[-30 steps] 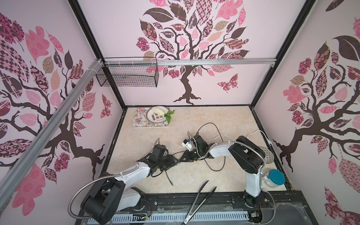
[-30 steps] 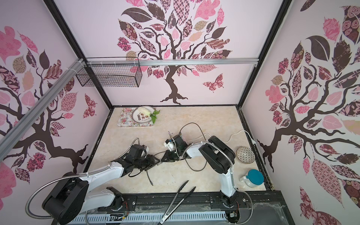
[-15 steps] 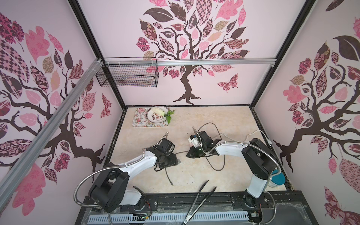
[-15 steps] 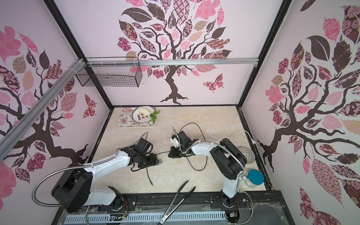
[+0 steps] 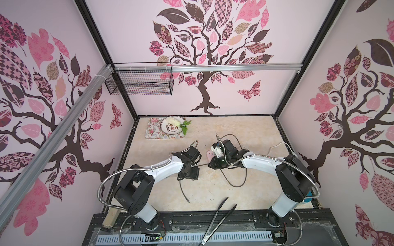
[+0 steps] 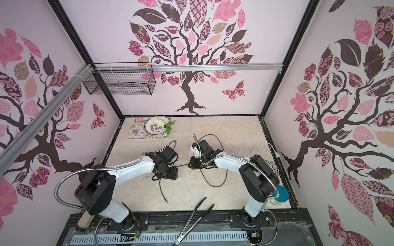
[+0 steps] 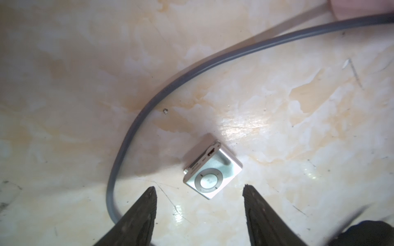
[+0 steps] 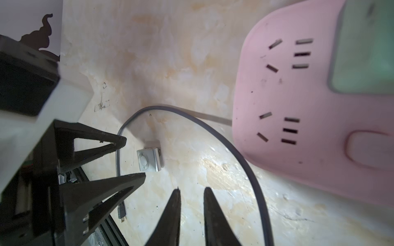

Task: Charge mp3
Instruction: Pick up the MP3 player from the center of the board.

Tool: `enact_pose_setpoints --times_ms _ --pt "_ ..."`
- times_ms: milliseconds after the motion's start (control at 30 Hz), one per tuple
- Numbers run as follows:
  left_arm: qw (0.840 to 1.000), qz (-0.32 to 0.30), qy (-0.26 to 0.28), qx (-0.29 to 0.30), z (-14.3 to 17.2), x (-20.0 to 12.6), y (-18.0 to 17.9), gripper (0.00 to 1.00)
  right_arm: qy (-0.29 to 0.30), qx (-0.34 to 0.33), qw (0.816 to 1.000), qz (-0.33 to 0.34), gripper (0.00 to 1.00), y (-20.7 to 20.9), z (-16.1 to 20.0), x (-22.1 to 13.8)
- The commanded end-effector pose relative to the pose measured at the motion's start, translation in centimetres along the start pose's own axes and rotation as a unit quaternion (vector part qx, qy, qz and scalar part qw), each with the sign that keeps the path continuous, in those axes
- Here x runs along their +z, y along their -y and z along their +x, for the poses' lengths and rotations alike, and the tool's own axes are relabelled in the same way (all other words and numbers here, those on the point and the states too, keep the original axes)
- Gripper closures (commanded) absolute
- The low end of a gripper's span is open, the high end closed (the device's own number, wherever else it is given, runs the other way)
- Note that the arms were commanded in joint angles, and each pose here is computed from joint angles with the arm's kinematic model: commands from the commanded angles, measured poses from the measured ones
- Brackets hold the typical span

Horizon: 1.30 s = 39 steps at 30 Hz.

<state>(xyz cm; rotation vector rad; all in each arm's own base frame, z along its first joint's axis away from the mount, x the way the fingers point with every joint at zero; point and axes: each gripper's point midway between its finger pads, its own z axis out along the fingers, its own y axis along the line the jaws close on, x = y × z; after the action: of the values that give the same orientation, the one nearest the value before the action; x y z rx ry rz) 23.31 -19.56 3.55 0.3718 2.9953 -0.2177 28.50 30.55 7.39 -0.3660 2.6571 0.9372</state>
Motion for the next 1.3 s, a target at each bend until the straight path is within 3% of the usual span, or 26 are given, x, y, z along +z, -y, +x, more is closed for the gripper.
enact_pose_setpoints --times_ms 0,267,600,800,1267 --pt "0.996 -0.020 -0.016 0.090 -0.1 -0.7 -0.2 0.34 0.019 -0.014 1.000 -0.002 0.76 -0.9 -0.7 -1.5" --pt "0.986 0.035 -0.008 0.165 0.1 -0.4 2.3 0.36 0.023 -0.014 1.000 0.000 0.76 -1.0 -0.8 -1.8" --pt "0.977 0.017 0.013 0.213 -0.8 1.1 2.3 0.38 0.022 -0.009 1.000 -0.001 0.76 -0.9 -0.6 -2.0" --pt "0.974 -0.009 -0.016 0.226 -0.2 2.3 1.2 0.40 0.018 -0.005 1.000 0.008 0.76 -0.7 -0.3 -2.2" --pt "0.963 -0.040 -0.030 0.266 1.4 3.0 1.3 0.56 0.003 -0.006 1.000 -0.009 0.69 -1.3 0.2 -2.2"
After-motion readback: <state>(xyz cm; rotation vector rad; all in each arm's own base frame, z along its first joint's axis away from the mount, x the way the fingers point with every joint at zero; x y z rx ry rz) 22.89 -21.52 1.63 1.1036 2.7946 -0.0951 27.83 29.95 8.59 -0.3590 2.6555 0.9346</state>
